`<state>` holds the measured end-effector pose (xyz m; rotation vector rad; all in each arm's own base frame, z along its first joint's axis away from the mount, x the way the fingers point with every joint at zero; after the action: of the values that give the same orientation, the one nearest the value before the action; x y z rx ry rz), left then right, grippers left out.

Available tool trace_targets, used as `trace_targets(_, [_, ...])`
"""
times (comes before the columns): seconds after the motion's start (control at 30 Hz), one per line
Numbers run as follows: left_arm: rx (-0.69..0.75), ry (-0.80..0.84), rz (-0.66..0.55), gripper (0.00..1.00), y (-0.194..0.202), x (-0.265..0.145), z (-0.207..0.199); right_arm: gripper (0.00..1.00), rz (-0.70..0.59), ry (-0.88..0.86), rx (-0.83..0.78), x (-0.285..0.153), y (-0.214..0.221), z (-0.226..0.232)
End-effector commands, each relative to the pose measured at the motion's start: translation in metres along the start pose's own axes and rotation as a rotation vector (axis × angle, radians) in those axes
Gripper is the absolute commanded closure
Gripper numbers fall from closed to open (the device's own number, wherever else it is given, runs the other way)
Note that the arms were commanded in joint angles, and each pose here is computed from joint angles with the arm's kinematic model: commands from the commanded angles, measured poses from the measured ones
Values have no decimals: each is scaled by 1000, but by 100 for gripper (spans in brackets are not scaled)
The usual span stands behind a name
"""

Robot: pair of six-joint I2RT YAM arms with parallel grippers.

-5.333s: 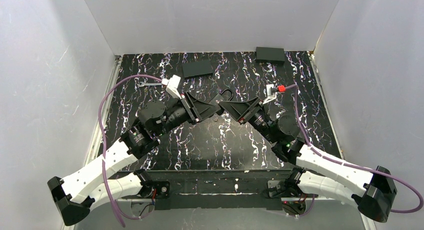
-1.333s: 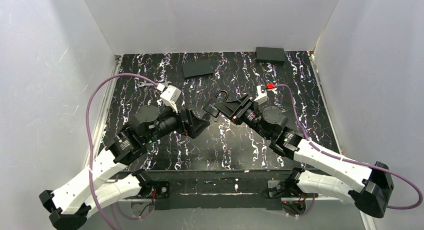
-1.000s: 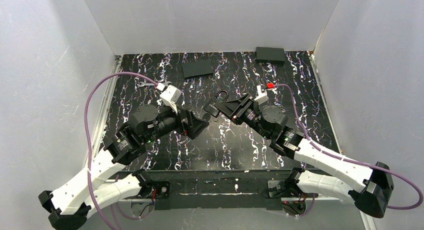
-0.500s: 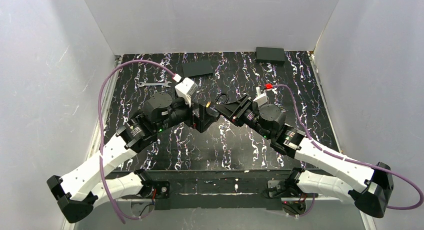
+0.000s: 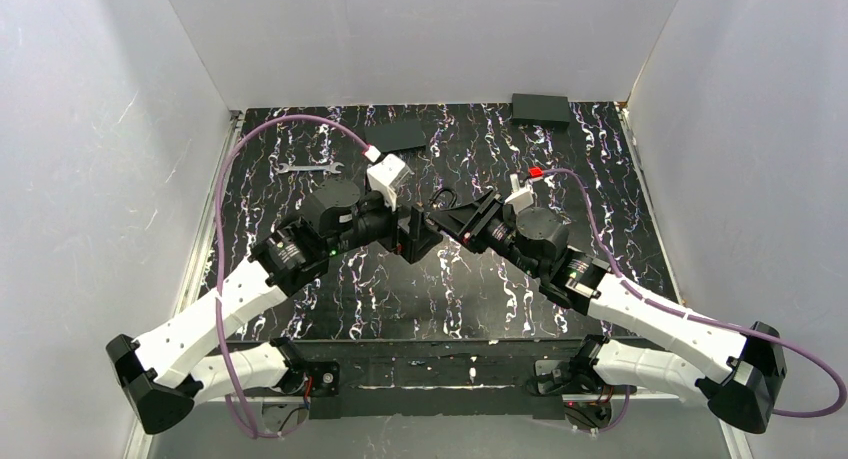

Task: Unlock with the key

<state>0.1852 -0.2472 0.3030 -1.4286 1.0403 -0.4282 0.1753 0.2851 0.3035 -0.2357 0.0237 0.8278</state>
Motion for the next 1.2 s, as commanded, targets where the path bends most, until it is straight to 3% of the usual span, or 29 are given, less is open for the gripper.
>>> trace_targets(0.0, [26, 26, -37, 10, -12, 5, -4, 99, -37, -199, 55, -10, -13, 65])
trace_targets(0.13, [25, 4, -31, 13, -10, 13, 0, 99, -27, -191, 58, -10, -12, 63])
trace_targets(0.27, [34, -22, -35, 24, -11, 18, 4, 99, -19, -183, 69, -10, -11, 61])
trace_targets(0.3, [38, -22, -30, 29, -9, 20, 4, 99, -20, -184, 70, -11, -11, 61])
trace_targets(0.5, [45, -19, -19, 90, -9, 22, 4, 99, -25, -182, 68, -12, -12, 61])
trace_targets(0.53, [44, -21, -15, 98, -8, 22, 4, 99, -27, -182, 64, -13, -12, 61])
trace_targets(0.6, [42, -27, -7, 100, -7, 20, 5, 97, -37, -177, 58, -14, -13, 60])
trace_targets(0.63, [41, -30, -6, 100, -7, 18, 5, 88, -38, -175, 53, -14, -14, 59])
trace_targets(0.67, [40, -31, -6, 100, -6, 16, 5, 71, -43, -168, 51, -16, -14, 58])
trace_targets(0.73, [40, -34, -9, 100, -6, 12, 5, 30, -64, -157, 36, -20, -18, 56])
trace_targets(0.8, [42, -35, -17, 100, -6, 6, 5, 9, -93, -127, 9, -25, -23, 52])
trace_targets(0.87, [47, -29, -22, 100, -6, 1, 3, 2, -125, -93, -29, -31, -29, 48])
trace_targets(1.17, [64, 51, -47, 100, -6, -12, -8, 3, -147, 67, -154, -34, -35, 30])
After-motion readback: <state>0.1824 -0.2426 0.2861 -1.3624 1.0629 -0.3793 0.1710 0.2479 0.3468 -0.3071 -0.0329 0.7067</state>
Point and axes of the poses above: each gripper's point midway between its finger pads, its own x axis out along the fingers, its own z axis along the line the jaws close on, y = z × x, the point moved 4 cm from there along -x, back along the fingers, and after that the axes turned 6 degrees about x, right-handed, at the moved point
